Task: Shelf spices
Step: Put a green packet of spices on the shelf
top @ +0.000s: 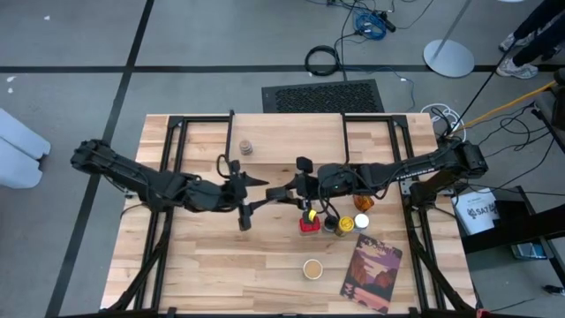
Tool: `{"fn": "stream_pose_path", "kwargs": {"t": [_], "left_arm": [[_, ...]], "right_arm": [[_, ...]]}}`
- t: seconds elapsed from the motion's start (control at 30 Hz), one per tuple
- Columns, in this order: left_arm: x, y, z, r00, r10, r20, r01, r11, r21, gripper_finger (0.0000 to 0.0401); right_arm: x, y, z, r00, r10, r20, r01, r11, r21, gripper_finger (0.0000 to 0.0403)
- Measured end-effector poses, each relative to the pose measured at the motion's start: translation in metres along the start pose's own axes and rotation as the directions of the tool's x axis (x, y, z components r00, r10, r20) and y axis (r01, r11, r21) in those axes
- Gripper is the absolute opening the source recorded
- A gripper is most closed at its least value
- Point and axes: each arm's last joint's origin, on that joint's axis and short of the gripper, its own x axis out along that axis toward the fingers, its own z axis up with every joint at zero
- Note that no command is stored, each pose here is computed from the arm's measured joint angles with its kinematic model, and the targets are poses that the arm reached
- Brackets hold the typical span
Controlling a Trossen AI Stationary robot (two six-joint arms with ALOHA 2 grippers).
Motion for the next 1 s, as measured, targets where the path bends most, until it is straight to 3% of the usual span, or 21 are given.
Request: {"fn": "stream_pose_path", "kwargs": {"t": [0.23,0.47,0.77,1.0], "left_arm": [[-0.024,0.008,0.009,0.996,0.081,0.032,-0.081,0.997,0.017,0.0277],[-0.052,0.019,0.018,0.980,0.181,0.077,-0.182,0.983,0.008,0.0279],[-0.070,0.027,0.024,0.969,0.216,0.118,-0.220,0.975,0.027,0.0279],[-0.072,0.028,0.025,0.968,0.219,0.122,-0.225,0.974,0.040,0.0279]], "right_arm": [[0.001,-0.012,0.005,0.998,-0.035,0.060,0.036,0.999,-0.016,0.0127],[0.000,-0.038,0.010,0.985,-0.114,0.128,0.120,0.992,-0.043,0.0127],[-0.004,-0.072,0.015,0.956,-0.206,0.208,0.225,0.972,-0.073,0.0127],[-0.008,-0.100,0.009,0.966,-0.151,0.209,0.170,0.983,-0.076,0.0130]]}}
